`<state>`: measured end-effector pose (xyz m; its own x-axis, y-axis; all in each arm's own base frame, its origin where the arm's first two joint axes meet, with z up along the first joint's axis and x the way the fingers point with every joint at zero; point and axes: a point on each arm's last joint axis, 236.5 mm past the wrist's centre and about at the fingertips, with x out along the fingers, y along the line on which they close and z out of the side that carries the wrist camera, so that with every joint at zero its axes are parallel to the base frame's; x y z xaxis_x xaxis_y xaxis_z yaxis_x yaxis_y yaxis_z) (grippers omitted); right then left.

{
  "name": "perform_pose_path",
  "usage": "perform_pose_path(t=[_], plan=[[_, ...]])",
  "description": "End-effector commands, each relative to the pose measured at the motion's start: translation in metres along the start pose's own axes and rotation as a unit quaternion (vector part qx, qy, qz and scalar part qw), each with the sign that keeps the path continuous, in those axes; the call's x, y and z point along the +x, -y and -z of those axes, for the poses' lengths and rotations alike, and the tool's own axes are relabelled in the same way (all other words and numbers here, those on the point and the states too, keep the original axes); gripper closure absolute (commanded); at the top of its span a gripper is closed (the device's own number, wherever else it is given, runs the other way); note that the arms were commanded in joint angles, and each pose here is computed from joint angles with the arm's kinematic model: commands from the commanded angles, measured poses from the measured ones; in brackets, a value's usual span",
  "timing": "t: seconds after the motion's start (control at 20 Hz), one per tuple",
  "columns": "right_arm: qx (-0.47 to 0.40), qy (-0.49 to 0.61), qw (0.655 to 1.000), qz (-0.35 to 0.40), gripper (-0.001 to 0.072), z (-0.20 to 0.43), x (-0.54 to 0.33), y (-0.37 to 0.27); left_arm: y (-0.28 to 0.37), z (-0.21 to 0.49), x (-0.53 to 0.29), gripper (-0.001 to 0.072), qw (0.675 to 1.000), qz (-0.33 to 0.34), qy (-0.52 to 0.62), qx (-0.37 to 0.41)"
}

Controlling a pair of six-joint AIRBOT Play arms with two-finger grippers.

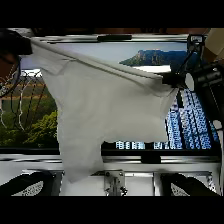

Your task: Fold the shirts.

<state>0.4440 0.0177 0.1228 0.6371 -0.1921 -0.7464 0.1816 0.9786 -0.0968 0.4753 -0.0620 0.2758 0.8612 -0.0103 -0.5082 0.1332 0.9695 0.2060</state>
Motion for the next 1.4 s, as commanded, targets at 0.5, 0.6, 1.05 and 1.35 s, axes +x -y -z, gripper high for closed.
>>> perform_pose_path(t=[0.5, 0.6, 1.05, 1.35], plan=[[0.120, -0.094, 0.985, -0.081, 0.0200, 0.044, 0.130, -0.022, 0.113, 0.184, 0.163, 0.0065, 0.920, 0.105, -0.311, -0.213], [0.042, -0.104, 0.992, -0.064, 0.0200, 0.034, 0.096, 0.014, 0.076, 0.200, 0.132, 0.0054, 0.908, 0.099, -0.377, -0.156], [0.146, -0.348, 0.906, -0.190, 0.0200, 0.167, 0.013, 0.104, 0.087, 0.348, 0.003, 0.0168, 0.795, 0.228, -0.494, -0.268], [0.153, -0.358, 0.897, -0.210, 0.0200, 0.186, 0.021, 0.090, 0.130, 0.413, -0.005, 0.0172, 0.770, 0.266, -0.486, -0.317]])
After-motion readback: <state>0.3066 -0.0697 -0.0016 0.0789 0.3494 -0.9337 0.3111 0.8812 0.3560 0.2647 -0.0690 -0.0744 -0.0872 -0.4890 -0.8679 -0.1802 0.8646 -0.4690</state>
